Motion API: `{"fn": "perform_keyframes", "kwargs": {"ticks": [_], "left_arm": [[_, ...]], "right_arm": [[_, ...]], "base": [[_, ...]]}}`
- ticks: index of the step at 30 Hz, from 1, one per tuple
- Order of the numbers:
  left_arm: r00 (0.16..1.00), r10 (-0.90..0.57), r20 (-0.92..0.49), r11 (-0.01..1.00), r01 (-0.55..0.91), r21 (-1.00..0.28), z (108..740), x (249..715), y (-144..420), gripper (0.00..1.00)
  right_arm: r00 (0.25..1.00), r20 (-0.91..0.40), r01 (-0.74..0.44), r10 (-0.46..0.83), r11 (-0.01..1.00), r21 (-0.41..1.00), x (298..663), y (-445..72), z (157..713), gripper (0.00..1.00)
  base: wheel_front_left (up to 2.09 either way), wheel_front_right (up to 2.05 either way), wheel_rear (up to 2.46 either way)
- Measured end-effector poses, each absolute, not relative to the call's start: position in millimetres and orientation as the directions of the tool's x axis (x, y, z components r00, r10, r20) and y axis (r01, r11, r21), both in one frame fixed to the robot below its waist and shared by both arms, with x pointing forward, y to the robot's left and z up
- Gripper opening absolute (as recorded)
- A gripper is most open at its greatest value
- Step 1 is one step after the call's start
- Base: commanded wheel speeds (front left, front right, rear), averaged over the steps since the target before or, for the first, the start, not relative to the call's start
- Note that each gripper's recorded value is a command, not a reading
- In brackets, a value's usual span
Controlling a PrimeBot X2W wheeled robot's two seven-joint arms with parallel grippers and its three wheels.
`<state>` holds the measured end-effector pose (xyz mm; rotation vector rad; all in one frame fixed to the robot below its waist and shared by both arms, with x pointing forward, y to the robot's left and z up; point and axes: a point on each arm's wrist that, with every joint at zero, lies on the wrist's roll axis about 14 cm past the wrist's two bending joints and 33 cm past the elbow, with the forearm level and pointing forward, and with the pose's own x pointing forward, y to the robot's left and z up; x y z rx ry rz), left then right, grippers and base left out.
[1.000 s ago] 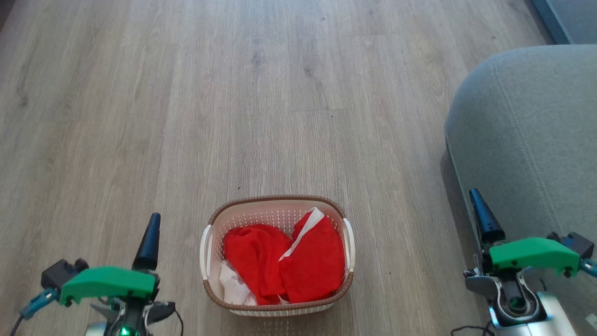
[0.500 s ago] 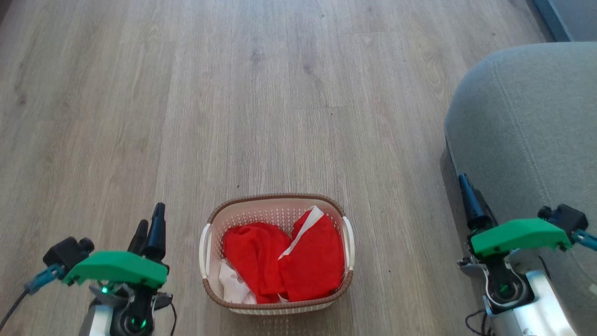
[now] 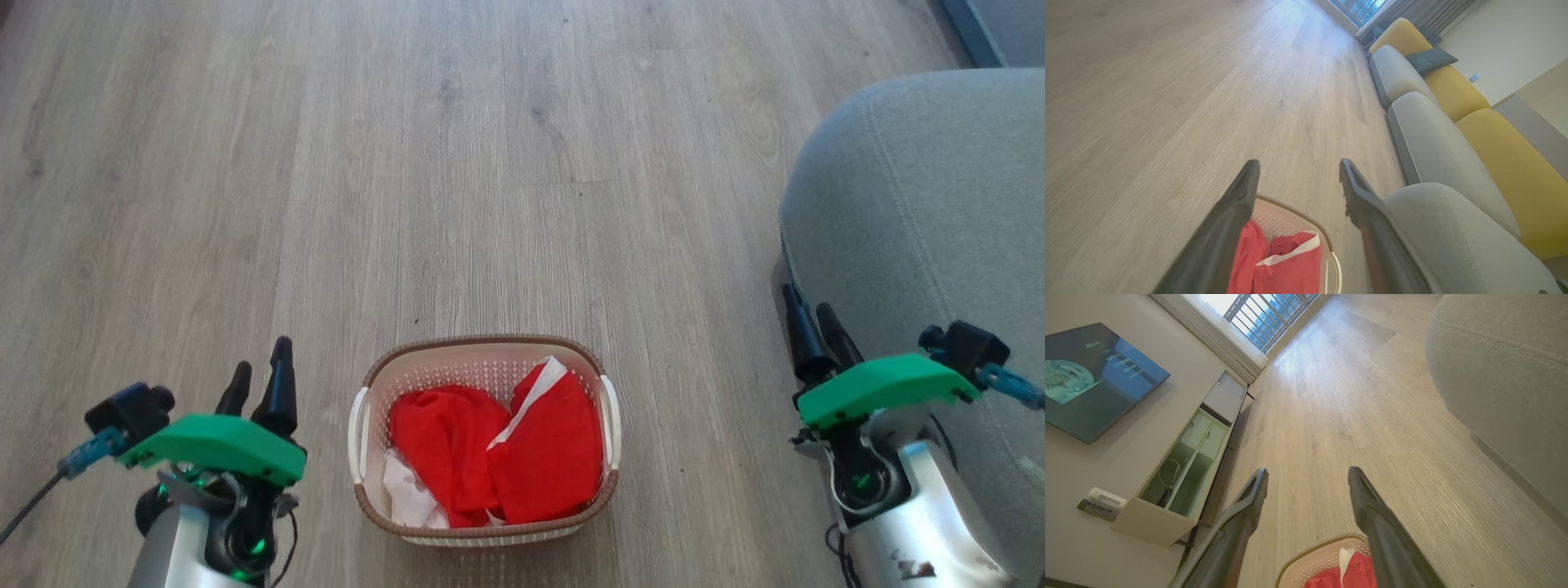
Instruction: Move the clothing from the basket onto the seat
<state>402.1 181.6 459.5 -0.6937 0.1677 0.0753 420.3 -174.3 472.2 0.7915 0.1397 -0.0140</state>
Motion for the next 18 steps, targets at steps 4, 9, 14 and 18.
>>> {"fn": "perform_keyframes", "kwargs": {"ticks": [4, 9, 14, 18], "left_arm": [[0.986, 0.018, -0.163, 0.795, -0.113, -0.595, 464.4, 408.1, 181.5, 1.00], [0.988, 0.018, -0.154, 0.833, -0.100, -0.544, 466.5, 411.0, 180.5, 1.00], [0.991, 0.020, -0.131, 0.868, -0.083, -0.490, 473.0, 415.6, 180.4, 1.00], [0.994, 0.023, -0.110, 0.889, -0.070, -0.452, 478.2, 418.9, 180.4, 1.00]], "right_arm": [[0.992, -0.120, 0.045, 0.048, 0.738, 0.673, 425.3, -172.1, 476.1, 1.00], [0.991, -0.120, 0.034, 0.055, 0.775, 0.631, 427.6, -170.7, 475.9, 1.00], [0.994, -0.097, 0.014, 0.052, 0.815, 0.580, 433.3, -174.6, 483.5, 1.00], [0.995, -0.078, -0.005, 0.056, 0.842, 0.539, 438.0, -174.2, 489.5, 1.00]], "base": [[0.00, 0.00, 0.00], [0.00, 0.00, 0.00], [0.00, 0.00, 0.00], [0.00, 0.00, 0.00]]}}
